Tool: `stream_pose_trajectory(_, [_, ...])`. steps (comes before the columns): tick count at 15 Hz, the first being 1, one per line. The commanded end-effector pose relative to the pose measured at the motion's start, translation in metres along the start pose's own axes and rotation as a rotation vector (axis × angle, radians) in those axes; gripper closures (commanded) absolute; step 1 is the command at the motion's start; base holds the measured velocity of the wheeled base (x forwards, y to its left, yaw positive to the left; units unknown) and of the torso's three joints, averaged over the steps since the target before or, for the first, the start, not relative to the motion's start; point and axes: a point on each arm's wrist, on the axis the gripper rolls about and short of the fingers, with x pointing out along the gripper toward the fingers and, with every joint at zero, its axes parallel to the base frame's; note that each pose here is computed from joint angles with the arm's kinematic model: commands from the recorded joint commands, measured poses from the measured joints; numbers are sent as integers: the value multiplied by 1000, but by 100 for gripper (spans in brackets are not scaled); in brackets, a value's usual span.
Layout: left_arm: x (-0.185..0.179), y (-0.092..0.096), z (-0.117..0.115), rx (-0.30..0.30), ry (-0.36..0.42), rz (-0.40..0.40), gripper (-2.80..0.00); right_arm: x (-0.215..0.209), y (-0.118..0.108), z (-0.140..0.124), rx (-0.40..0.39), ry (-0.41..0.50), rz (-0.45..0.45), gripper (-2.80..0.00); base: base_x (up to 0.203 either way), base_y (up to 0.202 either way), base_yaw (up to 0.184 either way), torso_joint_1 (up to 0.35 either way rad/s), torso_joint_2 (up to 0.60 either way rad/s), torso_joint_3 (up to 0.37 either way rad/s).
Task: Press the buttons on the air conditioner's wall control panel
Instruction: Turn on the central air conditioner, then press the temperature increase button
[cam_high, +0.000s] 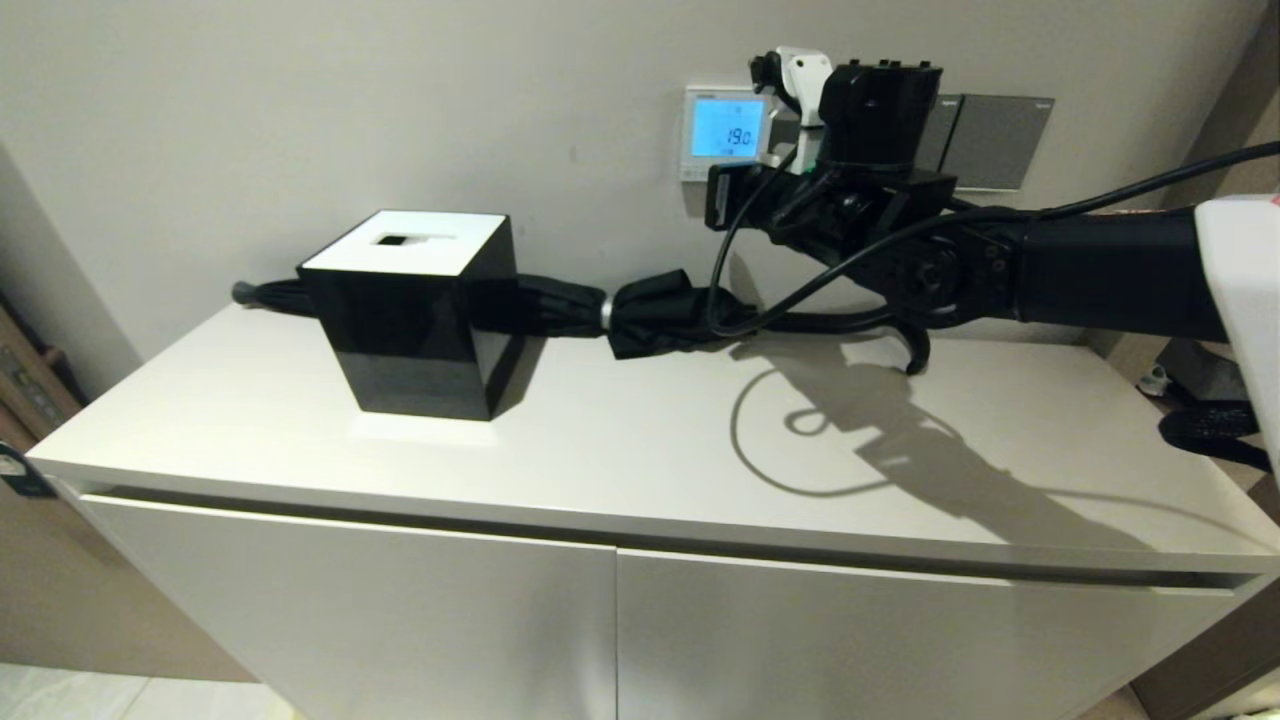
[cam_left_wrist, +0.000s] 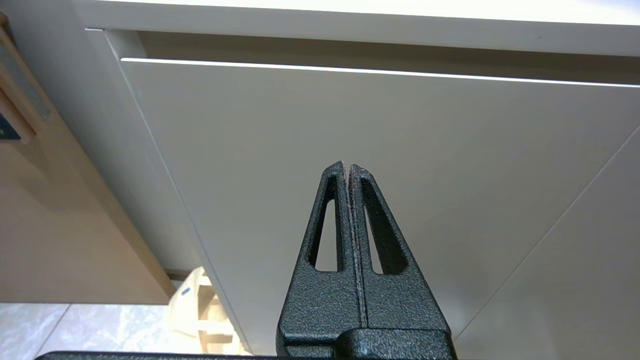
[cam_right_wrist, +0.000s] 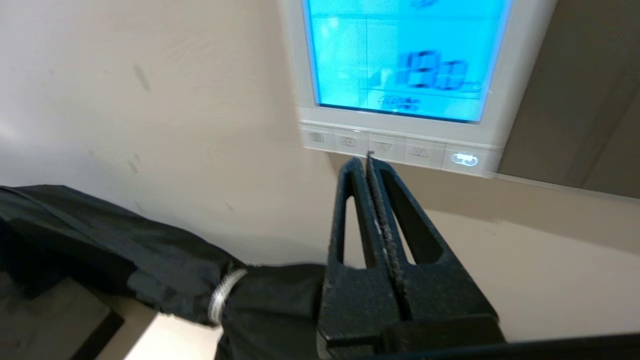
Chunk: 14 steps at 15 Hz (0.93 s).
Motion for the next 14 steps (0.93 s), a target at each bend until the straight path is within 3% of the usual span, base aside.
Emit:
stream_pose_trajectory(1, [0,0,0,0,0,1,0,-19,9,20,10,-23,25,0,0,0,0,0,0,0])
stream_pose_trajectory(3, [0,0,0,0,0,1,0,-31,23,25,17,-20,58,0,0,0,0,0,0,0])
stream_pose_trajectory(7, [0,0,0,0,0,1,0,-26,34,7,2,12,-13,0,0,0,0,0,0,0])
stream_pose_trajectory(10, [0,0,0,0,0,1,0,-21,39,-2,-48,-82,-68,0,0,0,0,0,0,0])
stream_pose_trajectory(14, [0,0,0,0,0,1,0,-29,42,-15,-84,-73,-87,0,0,0,0,0,0,0])
